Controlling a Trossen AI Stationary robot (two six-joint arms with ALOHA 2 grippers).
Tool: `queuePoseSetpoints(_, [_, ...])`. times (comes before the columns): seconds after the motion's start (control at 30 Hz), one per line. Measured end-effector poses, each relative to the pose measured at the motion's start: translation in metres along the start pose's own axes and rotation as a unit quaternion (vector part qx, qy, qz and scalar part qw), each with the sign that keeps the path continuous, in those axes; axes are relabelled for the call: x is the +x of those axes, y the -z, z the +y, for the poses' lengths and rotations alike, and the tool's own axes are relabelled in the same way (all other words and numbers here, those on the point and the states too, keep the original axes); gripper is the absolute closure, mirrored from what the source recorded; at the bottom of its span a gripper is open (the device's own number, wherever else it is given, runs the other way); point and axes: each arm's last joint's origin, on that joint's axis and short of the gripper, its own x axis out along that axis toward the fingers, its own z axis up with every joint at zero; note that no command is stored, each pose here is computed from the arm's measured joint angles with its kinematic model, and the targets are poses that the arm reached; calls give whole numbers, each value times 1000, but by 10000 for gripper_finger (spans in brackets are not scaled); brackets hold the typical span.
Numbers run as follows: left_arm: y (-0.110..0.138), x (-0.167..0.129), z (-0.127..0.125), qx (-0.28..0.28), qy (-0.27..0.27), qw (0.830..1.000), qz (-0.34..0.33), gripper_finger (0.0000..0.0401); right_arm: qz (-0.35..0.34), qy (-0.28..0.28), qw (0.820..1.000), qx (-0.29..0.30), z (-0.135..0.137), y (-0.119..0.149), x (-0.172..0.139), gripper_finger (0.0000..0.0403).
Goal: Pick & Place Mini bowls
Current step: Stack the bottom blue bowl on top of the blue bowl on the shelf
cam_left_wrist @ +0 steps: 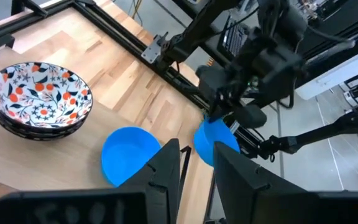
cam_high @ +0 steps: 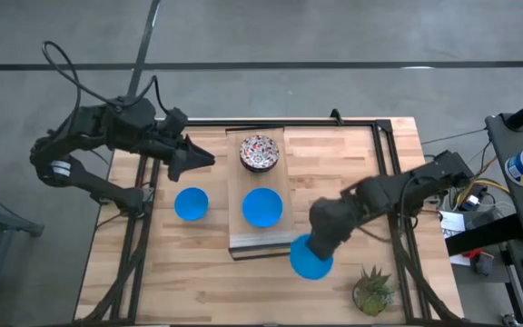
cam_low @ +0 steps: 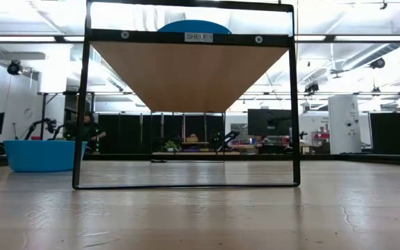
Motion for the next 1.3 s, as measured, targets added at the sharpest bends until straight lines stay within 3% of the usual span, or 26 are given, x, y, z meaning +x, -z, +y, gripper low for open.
queuePoseSetpoints(0.2, [0, -5, 0, 0, 3, 1000, -7, 312, -73, -16, 997, 7, -2, -28, -29, 394])
queuePoseSetpoints(0.6, [0, -7, 0, -2, 4, 1000, -8, 312, -125, -37, 991, 25, -15, -81, -56, 394])
queuePoseSetpoints(0.97, [2, -9, 1, -2, 2, 1000, -5, 312, -150, -29, 988, -11, 4, -137, -53, 394])
queuePoseSetpoints(1.3, [4, -11, 3, -3, -8, 1000, 5, 312, -99, 9, 995, -24, 12, -162, -28, 394])
